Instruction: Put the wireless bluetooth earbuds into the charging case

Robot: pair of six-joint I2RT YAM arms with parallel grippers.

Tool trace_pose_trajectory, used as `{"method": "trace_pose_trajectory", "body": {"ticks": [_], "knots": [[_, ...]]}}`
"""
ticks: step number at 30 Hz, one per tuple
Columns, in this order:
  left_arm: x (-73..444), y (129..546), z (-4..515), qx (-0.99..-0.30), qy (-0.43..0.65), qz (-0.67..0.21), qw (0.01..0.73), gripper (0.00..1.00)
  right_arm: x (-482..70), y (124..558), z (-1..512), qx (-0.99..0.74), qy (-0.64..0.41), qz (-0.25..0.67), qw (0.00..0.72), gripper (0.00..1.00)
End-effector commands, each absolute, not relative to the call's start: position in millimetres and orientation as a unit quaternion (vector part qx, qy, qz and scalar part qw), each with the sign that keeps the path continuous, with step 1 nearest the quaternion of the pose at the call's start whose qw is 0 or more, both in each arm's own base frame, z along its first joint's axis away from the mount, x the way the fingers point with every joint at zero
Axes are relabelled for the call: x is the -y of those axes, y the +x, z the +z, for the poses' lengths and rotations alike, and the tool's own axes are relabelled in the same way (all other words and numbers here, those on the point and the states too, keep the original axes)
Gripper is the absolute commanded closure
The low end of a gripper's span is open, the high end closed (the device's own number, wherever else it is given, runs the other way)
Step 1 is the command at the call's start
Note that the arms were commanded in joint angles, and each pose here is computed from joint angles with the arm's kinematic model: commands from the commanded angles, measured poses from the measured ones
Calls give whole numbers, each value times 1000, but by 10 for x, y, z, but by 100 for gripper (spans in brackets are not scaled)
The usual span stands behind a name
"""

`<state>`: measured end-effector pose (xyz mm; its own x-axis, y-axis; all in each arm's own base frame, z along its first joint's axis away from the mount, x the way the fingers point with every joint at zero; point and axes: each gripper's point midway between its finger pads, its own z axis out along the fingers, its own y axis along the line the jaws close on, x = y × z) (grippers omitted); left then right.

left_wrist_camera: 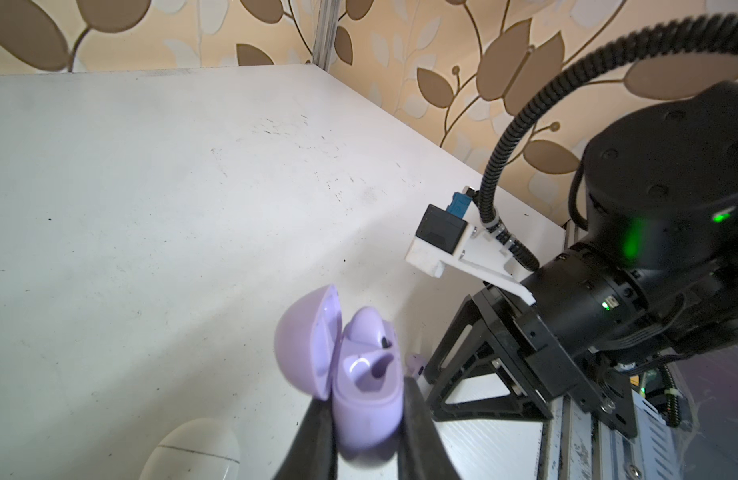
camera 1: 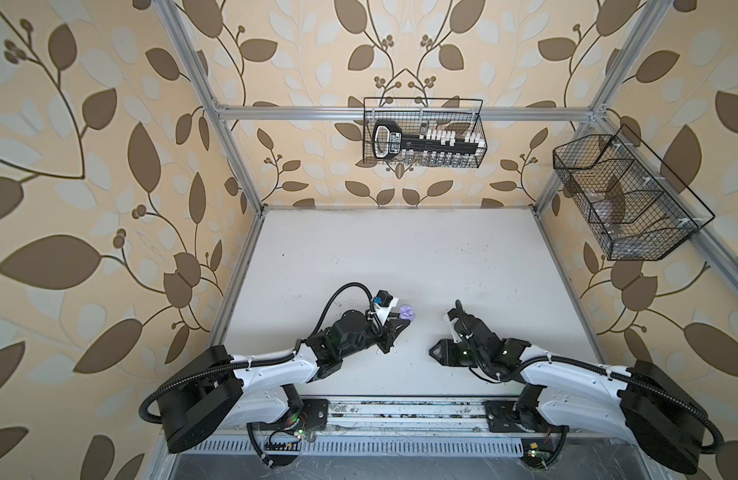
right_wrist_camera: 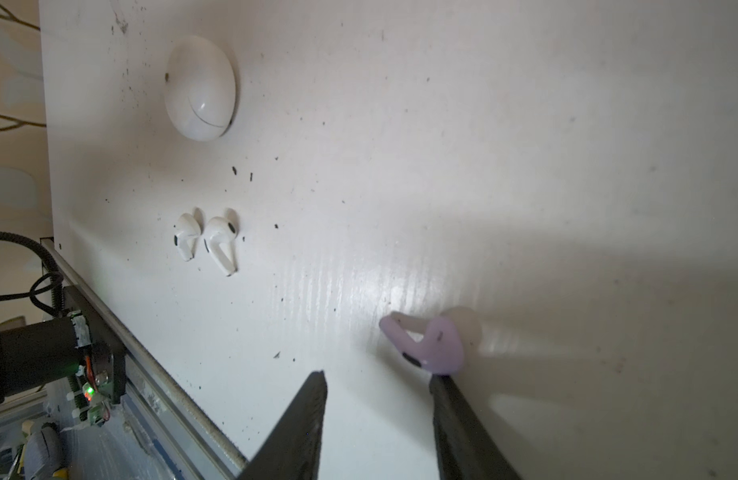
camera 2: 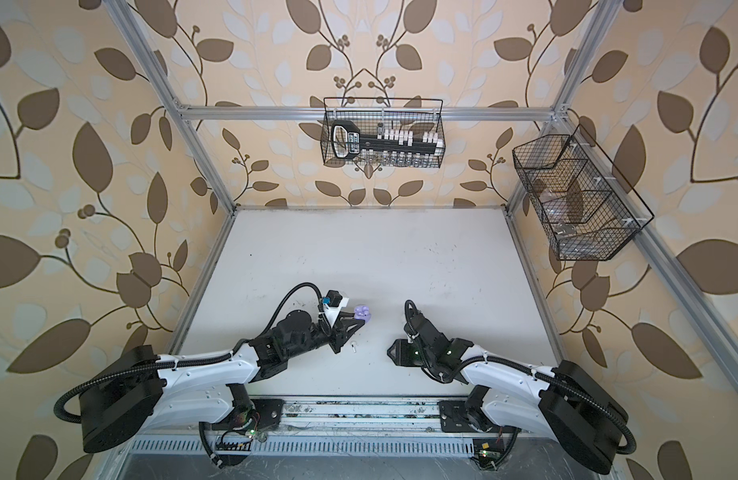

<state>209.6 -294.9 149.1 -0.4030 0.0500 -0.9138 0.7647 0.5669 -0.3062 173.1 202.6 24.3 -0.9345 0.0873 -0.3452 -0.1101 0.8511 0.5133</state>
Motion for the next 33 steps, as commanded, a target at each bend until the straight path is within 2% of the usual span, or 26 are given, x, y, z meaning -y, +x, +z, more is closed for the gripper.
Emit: {"method": "trace_pose_trajectory", "body": {"ticks": [1,12,23,33], "knots": [[2968,2168,1668,-732,268,-382,496,96,-1964,1741,187,-949,-4,260,176,56],[2972,2171,1655,-733,269,-381,495,96,-1984,1787,184,-950,-7,260,174,56],[2981,2169,1672,-731,269,-384,495,96,-1779,1828,250,-960,-6,204,194,57],[2975,2164,1653,-733,269,-383,494,96,-1835,1898,305,-964,-28,162,209,57]]}}
